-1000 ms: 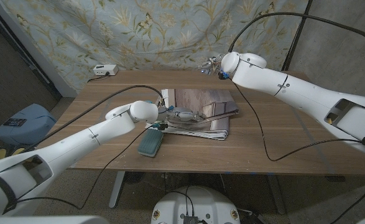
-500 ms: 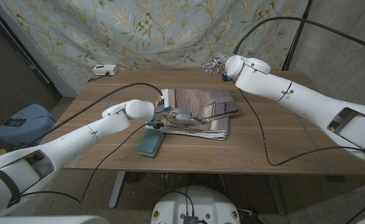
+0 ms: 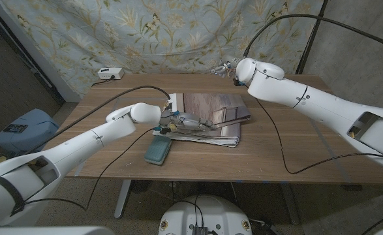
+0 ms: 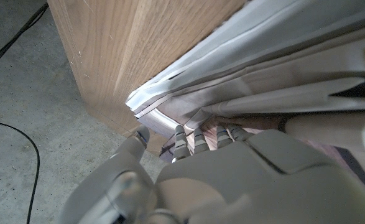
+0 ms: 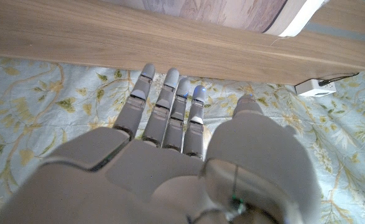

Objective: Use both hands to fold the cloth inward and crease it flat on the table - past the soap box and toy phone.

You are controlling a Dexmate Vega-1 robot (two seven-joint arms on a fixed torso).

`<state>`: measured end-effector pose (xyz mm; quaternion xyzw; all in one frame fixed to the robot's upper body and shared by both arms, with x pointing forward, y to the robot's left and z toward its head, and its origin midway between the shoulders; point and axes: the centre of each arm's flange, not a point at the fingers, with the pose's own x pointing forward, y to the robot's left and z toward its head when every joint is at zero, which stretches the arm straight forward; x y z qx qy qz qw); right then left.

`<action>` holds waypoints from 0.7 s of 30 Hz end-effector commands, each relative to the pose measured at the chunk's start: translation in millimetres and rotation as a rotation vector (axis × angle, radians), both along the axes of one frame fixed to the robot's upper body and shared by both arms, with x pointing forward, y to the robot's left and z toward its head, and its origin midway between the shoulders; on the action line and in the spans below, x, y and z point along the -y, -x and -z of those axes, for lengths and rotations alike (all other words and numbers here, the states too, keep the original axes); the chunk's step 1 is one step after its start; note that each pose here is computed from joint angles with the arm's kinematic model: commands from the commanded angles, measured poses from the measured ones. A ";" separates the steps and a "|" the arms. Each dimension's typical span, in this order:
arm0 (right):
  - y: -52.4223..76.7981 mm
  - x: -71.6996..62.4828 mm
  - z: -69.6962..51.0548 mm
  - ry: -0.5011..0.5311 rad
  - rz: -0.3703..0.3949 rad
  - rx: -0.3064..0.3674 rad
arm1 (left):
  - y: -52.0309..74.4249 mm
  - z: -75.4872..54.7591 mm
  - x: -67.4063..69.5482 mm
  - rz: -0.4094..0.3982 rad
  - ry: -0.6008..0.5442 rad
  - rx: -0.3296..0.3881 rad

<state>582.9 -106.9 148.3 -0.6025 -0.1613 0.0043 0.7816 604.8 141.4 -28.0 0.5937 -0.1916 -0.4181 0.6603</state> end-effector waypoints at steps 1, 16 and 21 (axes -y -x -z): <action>-19.1 -20.2 30.6 0.176 0.016 0.026 | -5.3 -3.4 -2.6 -0.006 0.021 -0.006; -49.3 -49.4 67.7 0.269 0.011 -0.001 | -14.3 -6.3 -2.6 -0.005 0.024 -0.012; -62.8 -55.5 82.5 0.271 -0.007 -0.033 | -16.9 -8.5 -2.7 -0.005 0.023 -0.007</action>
